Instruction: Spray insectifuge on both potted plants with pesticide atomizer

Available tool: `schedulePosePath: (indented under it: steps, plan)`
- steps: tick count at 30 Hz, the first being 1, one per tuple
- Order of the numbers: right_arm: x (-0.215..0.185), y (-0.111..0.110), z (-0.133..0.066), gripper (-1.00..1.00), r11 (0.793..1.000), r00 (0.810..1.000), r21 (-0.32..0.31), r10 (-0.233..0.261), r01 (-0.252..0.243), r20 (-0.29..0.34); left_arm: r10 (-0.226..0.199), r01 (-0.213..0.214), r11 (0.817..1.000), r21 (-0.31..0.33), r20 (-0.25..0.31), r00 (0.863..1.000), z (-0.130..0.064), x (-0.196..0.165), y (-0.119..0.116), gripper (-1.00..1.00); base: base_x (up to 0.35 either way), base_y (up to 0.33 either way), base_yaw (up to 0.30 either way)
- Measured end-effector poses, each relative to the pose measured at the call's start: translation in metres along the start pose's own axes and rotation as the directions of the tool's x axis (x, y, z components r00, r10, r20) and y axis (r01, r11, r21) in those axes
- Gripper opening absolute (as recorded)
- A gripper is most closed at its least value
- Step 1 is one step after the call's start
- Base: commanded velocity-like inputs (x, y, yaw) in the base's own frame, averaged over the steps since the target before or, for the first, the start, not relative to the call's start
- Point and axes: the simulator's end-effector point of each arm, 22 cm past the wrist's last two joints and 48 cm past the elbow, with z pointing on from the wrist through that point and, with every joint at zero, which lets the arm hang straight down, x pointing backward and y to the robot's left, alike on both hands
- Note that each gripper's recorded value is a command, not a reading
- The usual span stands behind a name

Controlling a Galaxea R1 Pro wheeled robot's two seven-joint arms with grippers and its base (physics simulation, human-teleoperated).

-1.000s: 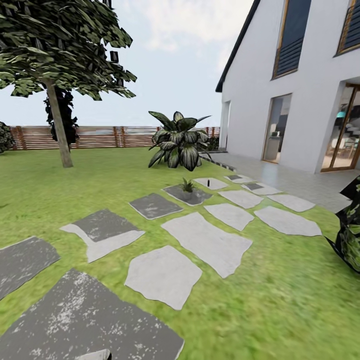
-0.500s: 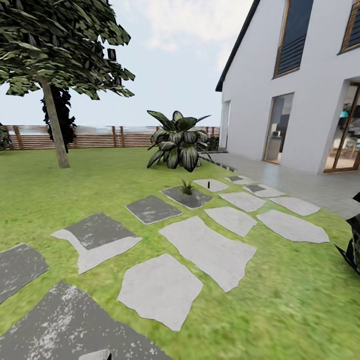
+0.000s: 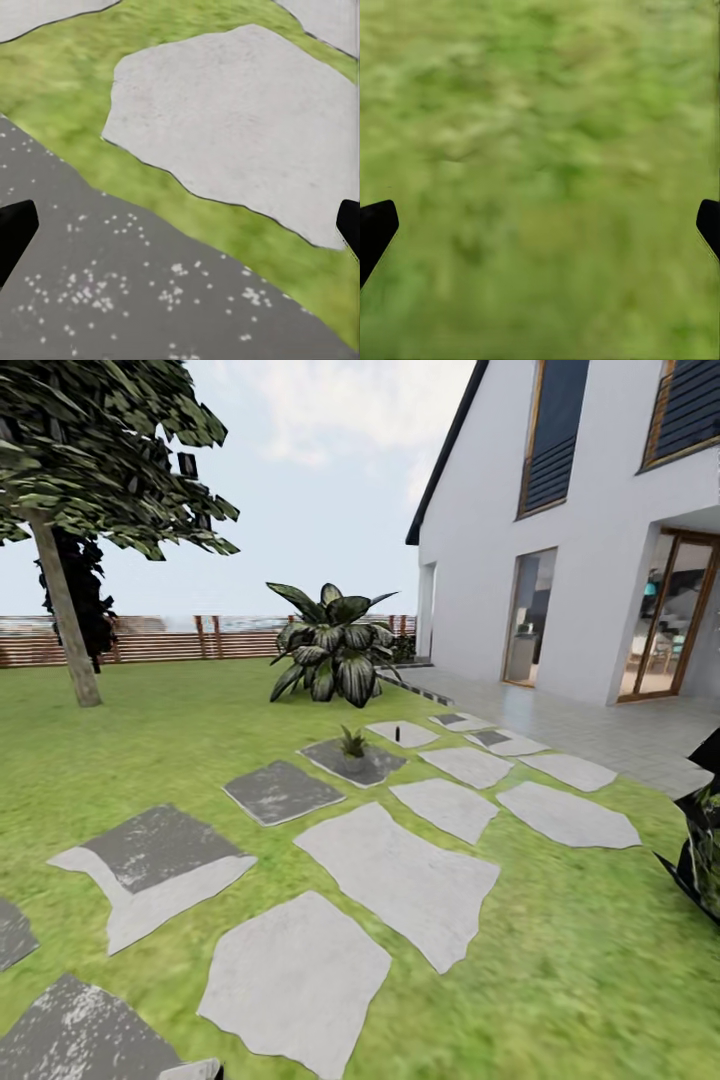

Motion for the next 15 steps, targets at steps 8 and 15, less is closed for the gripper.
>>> schedulePosePath:
  steps: [8, 15]
  plan:
    - [0.0002, -0.0001, 0.0000, 1.00, 1.000, 1.000, 0.000, 0.000, 0.000, 0.000, 0.000, 0.000, 1.000, 0.000, 0.000, 1.000, 0.0000, 0.0002, 0.0000, 1.00, 0.332, 0.000, -0.006]
    - [0.0013, 0.0000, 0.0001, 1.00, 1.000, 1.000, 0.000, 0.000, 0.000, -0.003, 0.000, 0.000, 1.000, 0.000, -0.001, 1.000, 0.0000, 0.0003, 0.0000, 1.00, 0.332, 0.000, 0.000]
